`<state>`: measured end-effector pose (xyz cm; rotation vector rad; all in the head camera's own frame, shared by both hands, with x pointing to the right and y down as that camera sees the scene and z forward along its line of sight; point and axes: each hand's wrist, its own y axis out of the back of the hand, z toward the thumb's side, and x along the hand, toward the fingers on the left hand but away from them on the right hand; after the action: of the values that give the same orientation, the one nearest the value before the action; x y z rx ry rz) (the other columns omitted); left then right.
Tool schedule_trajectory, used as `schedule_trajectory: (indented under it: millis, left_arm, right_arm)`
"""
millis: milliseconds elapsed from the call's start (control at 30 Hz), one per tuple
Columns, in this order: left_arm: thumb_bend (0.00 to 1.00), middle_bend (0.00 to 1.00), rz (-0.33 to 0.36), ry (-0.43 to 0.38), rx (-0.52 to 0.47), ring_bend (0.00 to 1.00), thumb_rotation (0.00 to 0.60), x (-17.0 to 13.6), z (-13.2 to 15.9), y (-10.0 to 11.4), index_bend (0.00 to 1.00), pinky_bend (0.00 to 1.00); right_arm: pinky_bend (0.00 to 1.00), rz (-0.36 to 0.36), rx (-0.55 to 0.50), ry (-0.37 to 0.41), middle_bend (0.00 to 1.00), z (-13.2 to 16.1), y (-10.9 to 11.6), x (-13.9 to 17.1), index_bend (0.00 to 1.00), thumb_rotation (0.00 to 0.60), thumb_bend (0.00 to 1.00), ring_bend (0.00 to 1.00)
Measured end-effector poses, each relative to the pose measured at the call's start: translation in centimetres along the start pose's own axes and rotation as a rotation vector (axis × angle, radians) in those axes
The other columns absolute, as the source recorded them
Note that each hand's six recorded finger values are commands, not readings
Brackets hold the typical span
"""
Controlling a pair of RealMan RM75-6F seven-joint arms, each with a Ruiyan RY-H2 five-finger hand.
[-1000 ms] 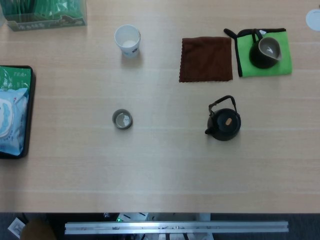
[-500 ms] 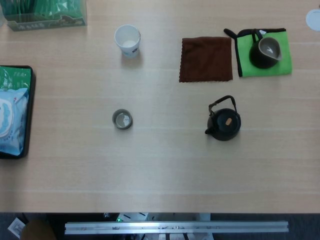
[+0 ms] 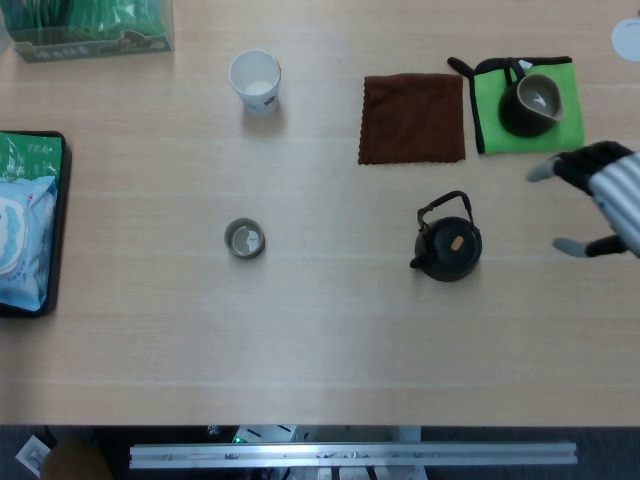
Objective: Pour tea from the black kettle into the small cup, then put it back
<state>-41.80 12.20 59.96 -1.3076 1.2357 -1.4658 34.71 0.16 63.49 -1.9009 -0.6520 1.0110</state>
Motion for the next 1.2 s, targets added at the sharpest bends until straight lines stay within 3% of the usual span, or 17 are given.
schedule_trajectory:
  millis: [100,333,600,933,1200]
  left_arm:
    - [0.29,0.21,-0.003,0.001,-0.001,0.16,0.600,0.0,-0.1,-0.1,0.20,0.20]
    - [0.29,0.21,-0.015,0.000,-0.007,0.16,0.600,0.1,-0.3,-0.4,0.20,0.20]
    - [0.29,0.21,-0.032,0.004,-0.011,0.16,0.600,0.4,-0.6,-0.9,0.20,0.20]
    - [0.29,0.20,-0.045,0.006,-0.013,0.16,0.600,0.6,-0.9,-1.4,0.20,0.20]
    - [0.29,0.20,-0.049,0.009,-0.011,0.16,0.600,0.6,-1.0,-1.5,0.20,0.20]
  right_arm:
    - [0.29,0.023,-0.013,0.045,0.39,1.5,-0.5,-2.3,0.33,0.597,0.00,0.34]
    - [0.27,0.085,-0.044,0.081,0.42,3.5,-2.5,-6.6,0.34,0.500,0.00,0.34]
    - [0.25,0.158,-0.050,0.082,0.42,4.7,-5.4,-10.1,0.35,0.490,0.00,0.34]
    - [0.24,0.227,-0.041,0.060,0.42,5.0,-8.6,-12.1,0.35,0.490,0.00,0.34]
    - [0.24,0.284,-0.040,0.045,0.42,4.8,-10.3,-11.6,0.35,0.492,0.00,0.35]
